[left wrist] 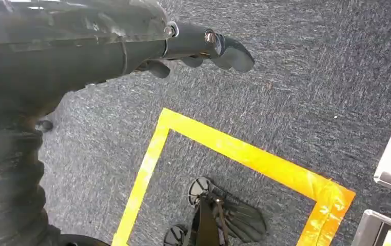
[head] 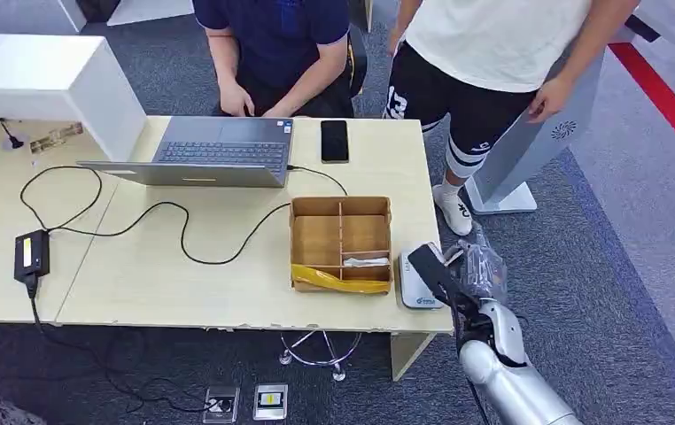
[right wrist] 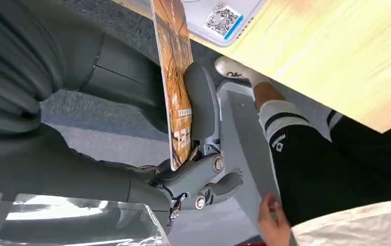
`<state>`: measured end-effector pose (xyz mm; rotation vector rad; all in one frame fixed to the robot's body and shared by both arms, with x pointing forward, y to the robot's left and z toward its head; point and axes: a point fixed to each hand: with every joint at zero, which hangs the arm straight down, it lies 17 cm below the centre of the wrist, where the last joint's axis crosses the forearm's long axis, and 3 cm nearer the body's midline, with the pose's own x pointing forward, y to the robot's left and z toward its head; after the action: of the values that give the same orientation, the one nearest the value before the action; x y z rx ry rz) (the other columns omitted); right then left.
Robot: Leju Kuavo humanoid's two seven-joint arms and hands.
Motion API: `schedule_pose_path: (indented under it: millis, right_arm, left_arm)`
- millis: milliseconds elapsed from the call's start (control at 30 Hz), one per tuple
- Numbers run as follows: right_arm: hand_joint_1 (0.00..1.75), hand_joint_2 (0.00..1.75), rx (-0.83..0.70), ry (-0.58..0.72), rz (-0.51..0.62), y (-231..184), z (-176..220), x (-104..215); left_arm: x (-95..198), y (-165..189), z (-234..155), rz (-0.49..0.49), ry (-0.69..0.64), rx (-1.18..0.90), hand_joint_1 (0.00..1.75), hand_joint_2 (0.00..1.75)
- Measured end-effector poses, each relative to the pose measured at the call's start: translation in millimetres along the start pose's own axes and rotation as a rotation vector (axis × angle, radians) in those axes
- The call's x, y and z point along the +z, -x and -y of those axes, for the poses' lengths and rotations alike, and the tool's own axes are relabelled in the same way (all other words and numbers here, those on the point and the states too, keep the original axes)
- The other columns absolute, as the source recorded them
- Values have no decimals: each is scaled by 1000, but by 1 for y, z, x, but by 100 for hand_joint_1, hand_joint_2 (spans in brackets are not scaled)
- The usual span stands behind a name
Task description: Pass the card to the sensor for recognition and then transmit it.
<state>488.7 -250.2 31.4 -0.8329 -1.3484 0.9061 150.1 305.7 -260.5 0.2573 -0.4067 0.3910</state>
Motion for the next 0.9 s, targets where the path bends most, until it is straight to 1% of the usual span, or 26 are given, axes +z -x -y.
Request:
schedule_pose_path:
  millis: [200,633,900]
  right_arm:
    - [175,175,3,-10,9,-7,-1,1]
    - [175,175,-6,-70,-15,2,-21,9]
    - [175,175,-24,-89,-61,15,-31,11]
  left_arm:
    - [0,0,1,2,2,-7,0,175]
    - [0,0,1,0,3,-8,0,175]
    - [1,0,2,2,9,-13,0,175]
